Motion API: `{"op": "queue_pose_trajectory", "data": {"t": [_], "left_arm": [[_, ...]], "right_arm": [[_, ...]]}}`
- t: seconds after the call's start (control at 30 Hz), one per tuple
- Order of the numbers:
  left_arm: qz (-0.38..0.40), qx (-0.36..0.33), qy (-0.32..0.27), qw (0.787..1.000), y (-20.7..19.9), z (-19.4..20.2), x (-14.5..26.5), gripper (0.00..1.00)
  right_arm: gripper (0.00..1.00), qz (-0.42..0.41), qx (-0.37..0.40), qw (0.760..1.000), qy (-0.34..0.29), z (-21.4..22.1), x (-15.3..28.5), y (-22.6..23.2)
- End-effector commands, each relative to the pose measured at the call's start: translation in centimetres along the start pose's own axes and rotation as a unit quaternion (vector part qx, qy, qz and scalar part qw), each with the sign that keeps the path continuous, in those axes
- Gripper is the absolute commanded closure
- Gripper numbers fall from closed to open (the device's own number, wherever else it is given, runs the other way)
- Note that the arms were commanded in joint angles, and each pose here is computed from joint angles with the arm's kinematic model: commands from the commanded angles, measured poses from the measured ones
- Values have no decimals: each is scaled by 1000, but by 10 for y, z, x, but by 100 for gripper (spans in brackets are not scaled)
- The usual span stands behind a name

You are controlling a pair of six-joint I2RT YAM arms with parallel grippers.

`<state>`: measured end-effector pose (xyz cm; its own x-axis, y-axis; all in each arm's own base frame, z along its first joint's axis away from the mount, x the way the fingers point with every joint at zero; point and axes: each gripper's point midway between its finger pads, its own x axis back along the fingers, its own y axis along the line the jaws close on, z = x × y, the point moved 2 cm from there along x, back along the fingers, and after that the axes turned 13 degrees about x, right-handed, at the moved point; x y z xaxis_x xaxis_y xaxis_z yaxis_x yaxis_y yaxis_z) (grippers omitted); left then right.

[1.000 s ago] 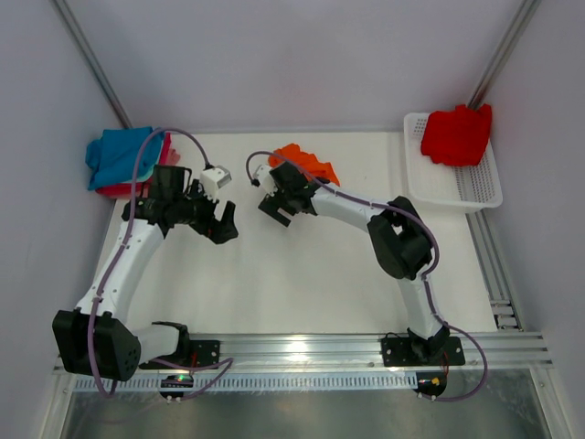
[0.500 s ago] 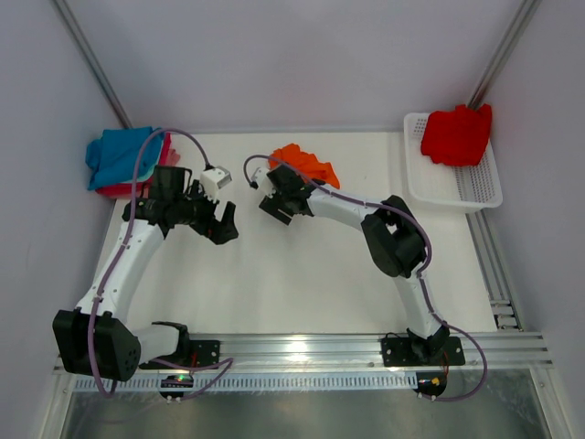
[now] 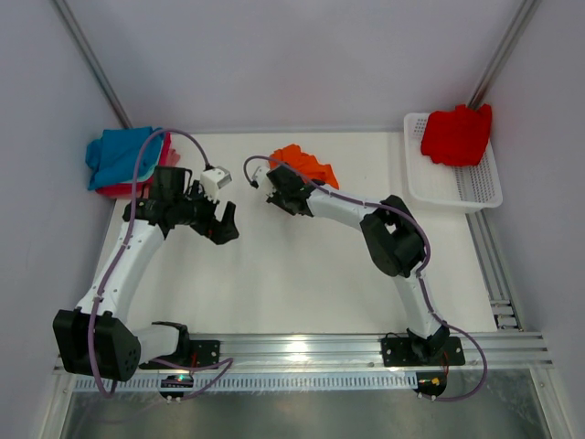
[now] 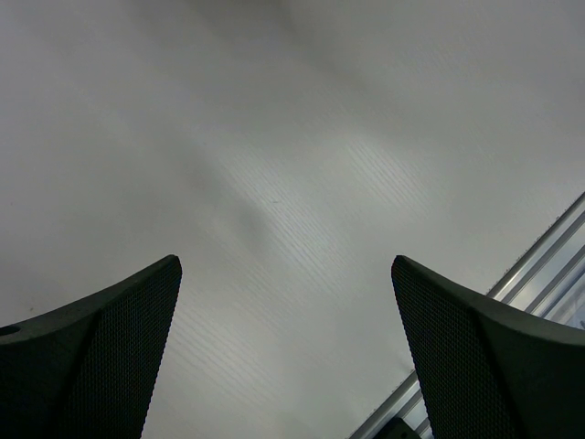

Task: Fold and stack the t-shirts

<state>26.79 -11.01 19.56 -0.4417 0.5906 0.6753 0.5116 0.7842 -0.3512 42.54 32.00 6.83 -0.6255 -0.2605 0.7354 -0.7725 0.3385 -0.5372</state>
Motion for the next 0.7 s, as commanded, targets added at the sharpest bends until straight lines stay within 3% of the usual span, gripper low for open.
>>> {"op": "queue_pose_trajectory", "data": {"t": [0.0, 0.3, 0.67], "left_arm": [[9, -7, -22, 1000, -4, -7, 3, 1], [10, -8, -24, 1000, -4, -7, 3, 1], [7, -10, -31, 999, -4, -6, 4, 1]], "right_arm": [[97, 27, -8, 999, -24, -17, 9, -17], [97, 65, -44, 991, -106, -82, 88, -80], [97, 96, -43, 979, -172, -129, 177, -116]]}}
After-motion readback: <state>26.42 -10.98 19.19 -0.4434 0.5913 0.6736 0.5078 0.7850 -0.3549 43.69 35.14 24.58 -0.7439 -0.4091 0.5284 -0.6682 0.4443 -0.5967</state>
